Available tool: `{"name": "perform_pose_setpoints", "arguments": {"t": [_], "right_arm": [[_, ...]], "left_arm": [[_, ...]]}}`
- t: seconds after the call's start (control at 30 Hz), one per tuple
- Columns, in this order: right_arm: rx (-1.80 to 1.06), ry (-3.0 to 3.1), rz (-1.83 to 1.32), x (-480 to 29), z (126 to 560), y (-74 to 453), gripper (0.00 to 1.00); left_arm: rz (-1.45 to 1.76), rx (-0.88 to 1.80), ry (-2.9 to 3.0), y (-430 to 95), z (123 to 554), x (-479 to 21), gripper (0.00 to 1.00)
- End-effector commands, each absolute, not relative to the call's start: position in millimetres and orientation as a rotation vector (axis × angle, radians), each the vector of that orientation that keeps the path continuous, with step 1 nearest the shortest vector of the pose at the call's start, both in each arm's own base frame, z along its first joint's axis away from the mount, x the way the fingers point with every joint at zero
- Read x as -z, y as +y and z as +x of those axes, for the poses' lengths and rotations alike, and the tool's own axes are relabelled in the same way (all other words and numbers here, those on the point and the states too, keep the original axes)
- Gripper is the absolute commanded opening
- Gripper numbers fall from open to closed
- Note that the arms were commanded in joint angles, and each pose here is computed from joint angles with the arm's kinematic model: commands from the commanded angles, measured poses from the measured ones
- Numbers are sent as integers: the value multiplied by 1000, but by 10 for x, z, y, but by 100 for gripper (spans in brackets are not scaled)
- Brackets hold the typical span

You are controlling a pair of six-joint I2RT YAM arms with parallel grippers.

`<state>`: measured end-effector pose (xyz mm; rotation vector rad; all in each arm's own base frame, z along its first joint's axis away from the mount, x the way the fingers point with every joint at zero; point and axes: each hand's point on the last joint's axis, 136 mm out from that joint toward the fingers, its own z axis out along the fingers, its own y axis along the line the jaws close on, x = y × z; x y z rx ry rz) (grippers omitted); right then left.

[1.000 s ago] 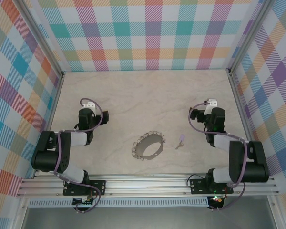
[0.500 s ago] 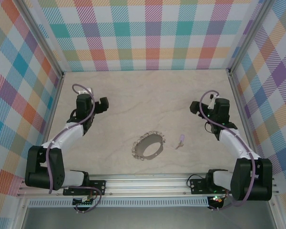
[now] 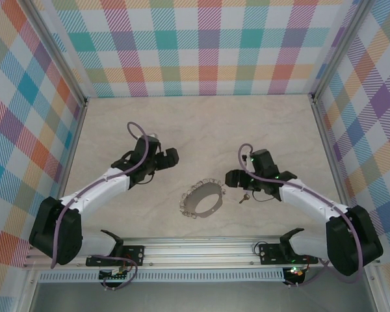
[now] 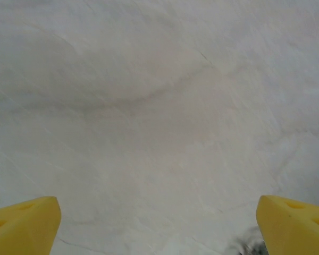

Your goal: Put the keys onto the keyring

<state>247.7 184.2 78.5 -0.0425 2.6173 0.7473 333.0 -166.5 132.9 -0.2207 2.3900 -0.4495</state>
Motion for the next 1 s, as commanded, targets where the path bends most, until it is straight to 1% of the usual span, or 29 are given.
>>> {"name": "perform_pose_setpoints", "arguments": {"t": [0.0,0.1,0.23,0.33,0.4,0.63,0.83,0.97], "right_arm": [[-707,2704,-9,-622,2282,1887,69],[-680,2728,-45,-550,2201,1990,66],[-647,2753,-69,-471,2145,2096,63],[-618,2779,-59,-391,2130,2121,60],[-614,2782,-56,-363,2140,2141,57],[-602,2786,-99,-401,2155,2260,49],[-663,2744,-162,-604,2203,2502,46],[-675,2761,-212,-576,2187,2665,45]], "left_arm": [[-275,488,2456,-1812,3184,-1191,94],[-250,529,2487,-1991,3090,-1115,94],[-299,602,2530,-2160,2957,-986,94],[-337,688,2543,-2319,2862,-895,95],[-330,677,2558,-2357,2828,-840,95],[-316,629,2562,-2324,2841,-842,95],[-315,559,2532,-2212,2896,-972,97],[-323,500,2500,-2037,3033,-1130,98]]}}
